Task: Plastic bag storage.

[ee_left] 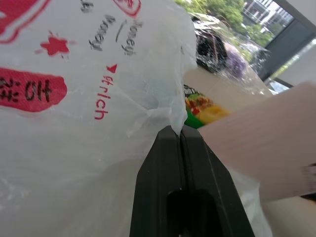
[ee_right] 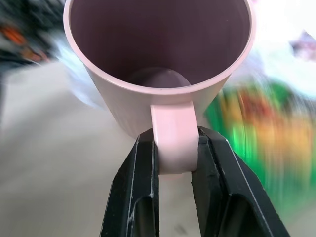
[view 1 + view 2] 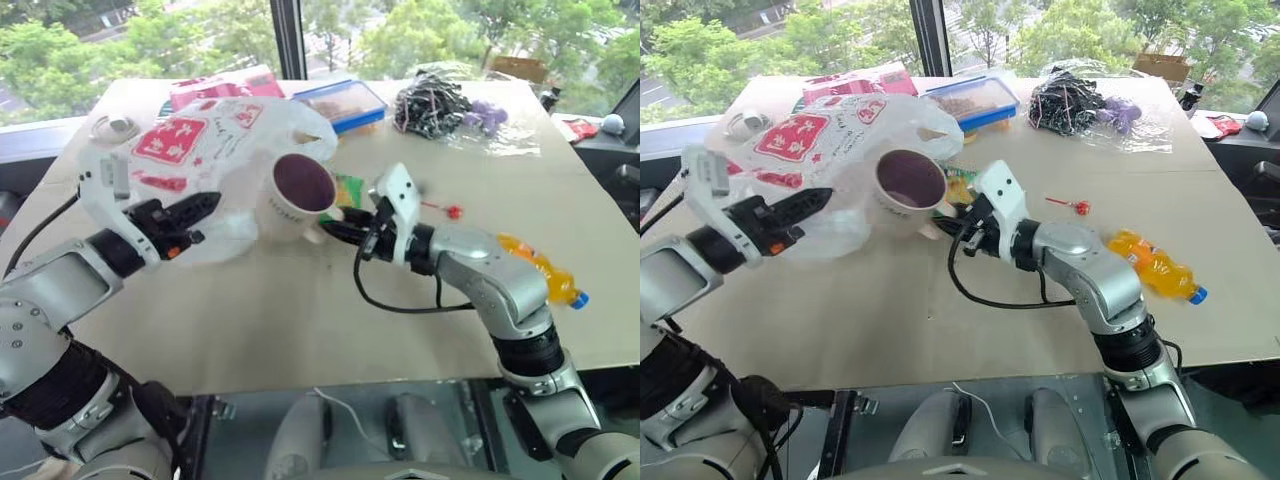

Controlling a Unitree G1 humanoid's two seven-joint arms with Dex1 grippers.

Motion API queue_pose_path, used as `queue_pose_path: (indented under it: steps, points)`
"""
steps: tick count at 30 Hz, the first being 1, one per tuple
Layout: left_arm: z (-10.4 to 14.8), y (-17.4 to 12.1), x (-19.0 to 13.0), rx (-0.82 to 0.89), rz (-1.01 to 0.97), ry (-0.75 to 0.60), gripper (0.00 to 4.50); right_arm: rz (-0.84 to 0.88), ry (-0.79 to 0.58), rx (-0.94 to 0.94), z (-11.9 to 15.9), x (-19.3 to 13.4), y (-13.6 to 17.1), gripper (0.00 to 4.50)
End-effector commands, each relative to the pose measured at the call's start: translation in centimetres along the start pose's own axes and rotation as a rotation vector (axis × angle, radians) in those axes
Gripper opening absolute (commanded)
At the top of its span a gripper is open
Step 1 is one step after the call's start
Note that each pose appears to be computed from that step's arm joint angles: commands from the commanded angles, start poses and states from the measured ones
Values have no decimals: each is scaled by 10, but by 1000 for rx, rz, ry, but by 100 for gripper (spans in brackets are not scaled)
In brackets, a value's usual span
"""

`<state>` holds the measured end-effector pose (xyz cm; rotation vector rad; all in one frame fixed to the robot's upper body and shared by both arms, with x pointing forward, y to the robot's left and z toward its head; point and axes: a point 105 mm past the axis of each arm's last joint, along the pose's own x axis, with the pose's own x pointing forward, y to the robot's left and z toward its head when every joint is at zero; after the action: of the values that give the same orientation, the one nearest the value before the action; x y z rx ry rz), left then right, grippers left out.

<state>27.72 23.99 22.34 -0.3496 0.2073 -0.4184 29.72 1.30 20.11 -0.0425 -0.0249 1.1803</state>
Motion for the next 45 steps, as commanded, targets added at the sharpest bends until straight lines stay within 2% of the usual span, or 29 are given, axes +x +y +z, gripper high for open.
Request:
queue_pose_path:
  steps: [1, 5, 11, 15, 20, 25, 28, 30, 32, 36, 40, 42, 43, 44, 45]
  points:
    - [3, -5, -16, 26, -30, -7, 0, 13, -72, -42, 18, 9, 5, 41]
    - [7, -15, -19, 9, -89, -46, 0, 14, -81, -70, 19, 30, 4, 41]
    - [19, -31, -27, -38, -142, -95, 0, -17, -62, -118, 2, 55, -7, 41]
    - [8, -43, -29, -49, -146, -31, 0, -27, -73, -132, -1, 71, -11, 41]
    - [4, -48, -27, -92, -138, -27, 0, -103, 2, -297, -13, 92, -21, 41]
    - [-17, -48, -24, -51, -108, 67, 0, -119, -17, -351, -5, 100, -22, 41]
    - [-28, -48, -22, -18, -100, 108, 0, 81, -30, -115, 2, 106, 10, 41]
    - [-28, -48, -21, 15, -101, 107, 0, 221, 16, 2, 1, 104, 28, 41]
    - [-28, -49, -21, 71, -105, 103, 0, 276, 82, 64, -3, 104, 33, 41]
    - [-34, -53, -20, 134, -127, 107, 0, 239, 154, 211, -11, 116, 26, 41]
    - [-37, -59, -21, 143, -157, 96, 0, 149, 221, 253, -24, 136, 14, 41]
    - [-38, -61, -22, 149, -165, 94, 0, 171, 221, 235, -24, 143, 19, 41]
    - [-39, -61, -22, 150, -165, 92, 0, 188, 222, 211, -24, 146, 22, 144]
    - [-38, -60, -22, 151, -159, 88, 0, 222, 222, 178, -23, 147, 26, 173]
    - [-37, -59, -22, 140, -159, 72, 0, 253, 213, 155, -20, 147, 30, 228]
